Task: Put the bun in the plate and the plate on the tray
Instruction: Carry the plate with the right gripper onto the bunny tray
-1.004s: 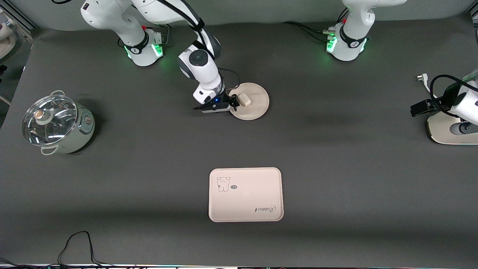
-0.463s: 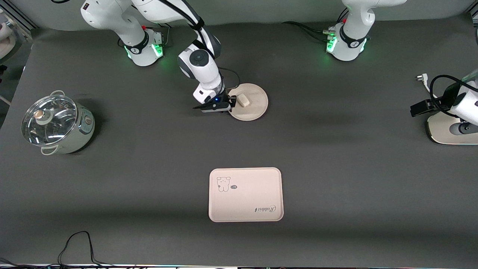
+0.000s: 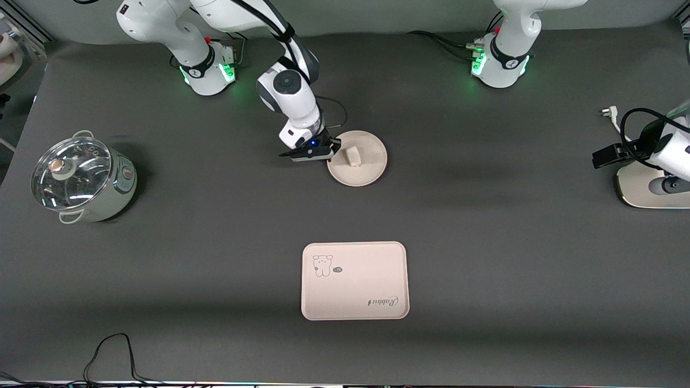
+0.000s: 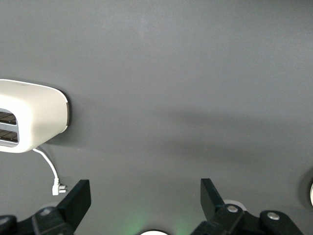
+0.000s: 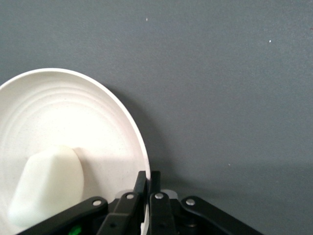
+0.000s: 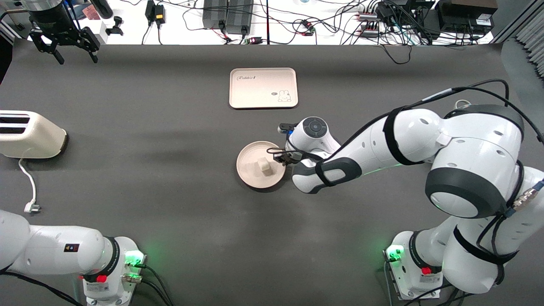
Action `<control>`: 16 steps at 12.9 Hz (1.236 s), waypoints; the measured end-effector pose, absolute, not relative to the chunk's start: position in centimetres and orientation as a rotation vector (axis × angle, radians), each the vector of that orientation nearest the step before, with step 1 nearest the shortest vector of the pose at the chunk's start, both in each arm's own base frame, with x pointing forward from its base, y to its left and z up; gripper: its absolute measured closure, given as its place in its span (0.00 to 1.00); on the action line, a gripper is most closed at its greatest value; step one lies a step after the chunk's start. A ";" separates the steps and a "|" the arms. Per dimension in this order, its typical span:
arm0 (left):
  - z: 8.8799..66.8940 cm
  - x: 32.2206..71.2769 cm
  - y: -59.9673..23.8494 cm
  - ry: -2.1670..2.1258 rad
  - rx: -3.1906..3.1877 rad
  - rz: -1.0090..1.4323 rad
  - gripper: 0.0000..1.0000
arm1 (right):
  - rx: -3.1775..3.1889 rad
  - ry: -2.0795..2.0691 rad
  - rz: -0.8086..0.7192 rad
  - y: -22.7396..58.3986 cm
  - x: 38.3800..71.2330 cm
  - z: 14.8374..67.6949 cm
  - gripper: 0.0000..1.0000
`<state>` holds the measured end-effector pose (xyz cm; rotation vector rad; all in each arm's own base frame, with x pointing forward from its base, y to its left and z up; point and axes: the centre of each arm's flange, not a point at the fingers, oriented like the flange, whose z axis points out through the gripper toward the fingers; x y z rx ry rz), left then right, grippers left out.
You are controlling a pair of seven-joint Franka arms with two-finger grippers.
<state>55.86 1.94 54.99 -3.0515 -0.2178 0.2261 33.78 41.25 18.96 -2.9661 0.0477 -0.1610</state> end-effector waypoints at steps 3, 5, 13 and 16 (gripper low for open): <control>54.9 55.8 1.9 -0.216 -3.051 0.230 0.00 | -2.957 0.061 -0.162 41.2 34.4 20.6 0.95; 54.9 55.8 1.9 -0.215 -3.051 0.231 0.00 | -2.943 0.077 -0.163 41.0 35.4 23.3 0.96; 54.9 55.9 1.8 -0.211 -3.052 0.234 0.00 | -2.774 0.053 -0.079 38.9 39.1 33.9 0.96; 54.8 55.9 1.7 -0.207 -3.052 0.235 0.00 | -2.761 0.087 -0.111 38.2 42.7 34.5 0.96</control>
